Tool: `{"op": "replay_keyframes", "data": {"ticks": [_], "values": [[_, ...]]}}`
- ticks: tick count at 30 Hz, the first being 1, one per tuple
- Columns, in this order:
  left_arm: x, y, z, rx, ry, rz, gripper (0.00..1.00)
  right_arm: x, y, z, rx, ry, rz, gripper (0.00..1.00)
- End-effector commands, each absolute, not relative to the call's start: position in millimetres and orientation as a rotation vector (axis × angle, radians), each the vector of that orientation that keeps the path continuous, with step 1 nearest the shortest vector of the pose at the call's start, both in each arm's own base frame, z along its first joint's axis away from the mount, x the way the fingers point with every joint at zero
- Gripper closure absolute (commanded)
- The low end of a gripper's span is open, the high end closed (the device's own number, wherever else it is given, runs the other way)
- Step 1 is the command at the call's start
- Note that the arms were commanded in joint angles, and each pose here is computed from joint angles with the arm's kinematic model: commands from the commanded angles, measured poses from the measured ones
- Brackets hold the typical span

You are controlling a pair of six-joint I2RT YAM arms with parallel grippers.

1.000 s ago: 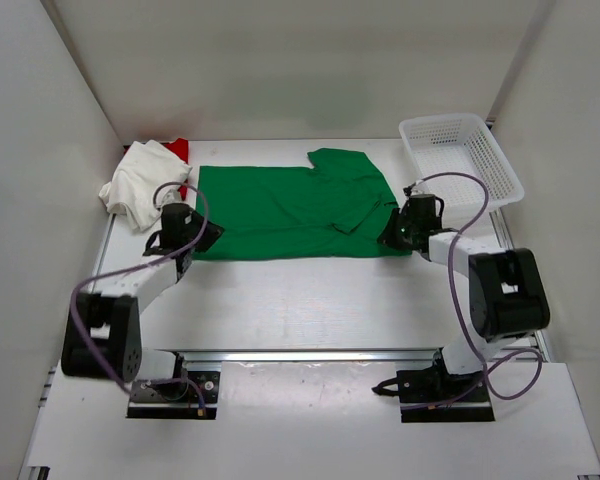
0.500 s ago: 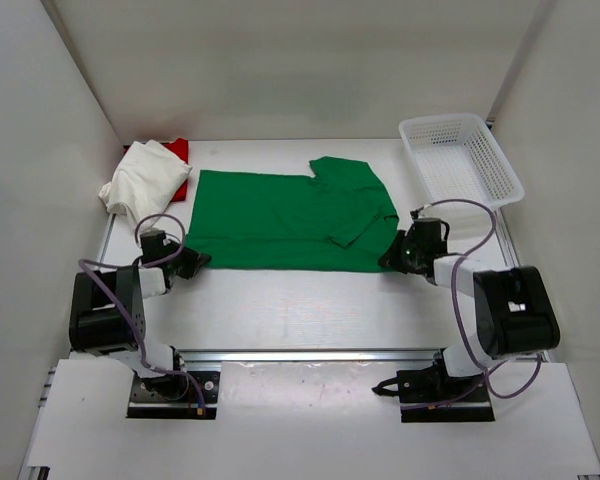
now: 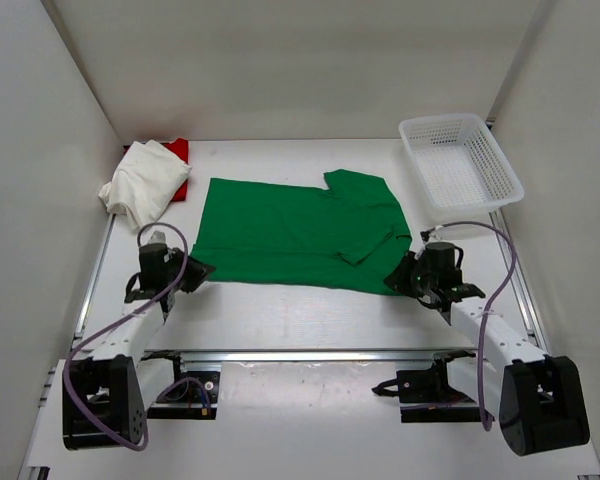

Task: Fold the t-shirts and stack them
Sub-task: Fold the flattened tshirt in 1/3 of the way

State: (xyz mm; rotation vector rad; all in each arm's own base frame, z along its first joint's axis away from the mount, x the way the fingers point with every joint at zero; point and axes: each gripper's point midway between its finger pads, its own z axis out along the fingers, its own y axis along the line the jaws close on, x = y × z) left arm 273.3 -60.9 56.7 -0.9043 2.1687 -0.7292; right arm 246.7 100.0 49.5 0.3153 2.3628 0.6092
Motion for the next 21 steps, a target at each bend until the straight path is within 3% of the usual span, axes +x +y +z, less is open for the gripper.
{"op": "replay_keyframes", "data": {"ticks": [1,7,13,21], "values": [[305.3,-86.2,108.0,-0.709,2.082,-0.770,0.79,269.8,127.0,80.3,0.170,2.280,0.675,0.83],[318.4,-135.2,88.3,-0.615,2.166,-0.796,0.79,293.9,173.9,69.7,0.077,2.295,0.801,0.75],[317.7,-147.6,61.1,-0.580,2.247,-0.814,0.83,309.2,190.1,59.8,0.102,2.299,0.869,0.68],[309.6,-145.9,52.4,-0.598,2.238,-0.807,0.83,329.3,183.4,54.0,0.160,2.302,0.873,0.69]]}}
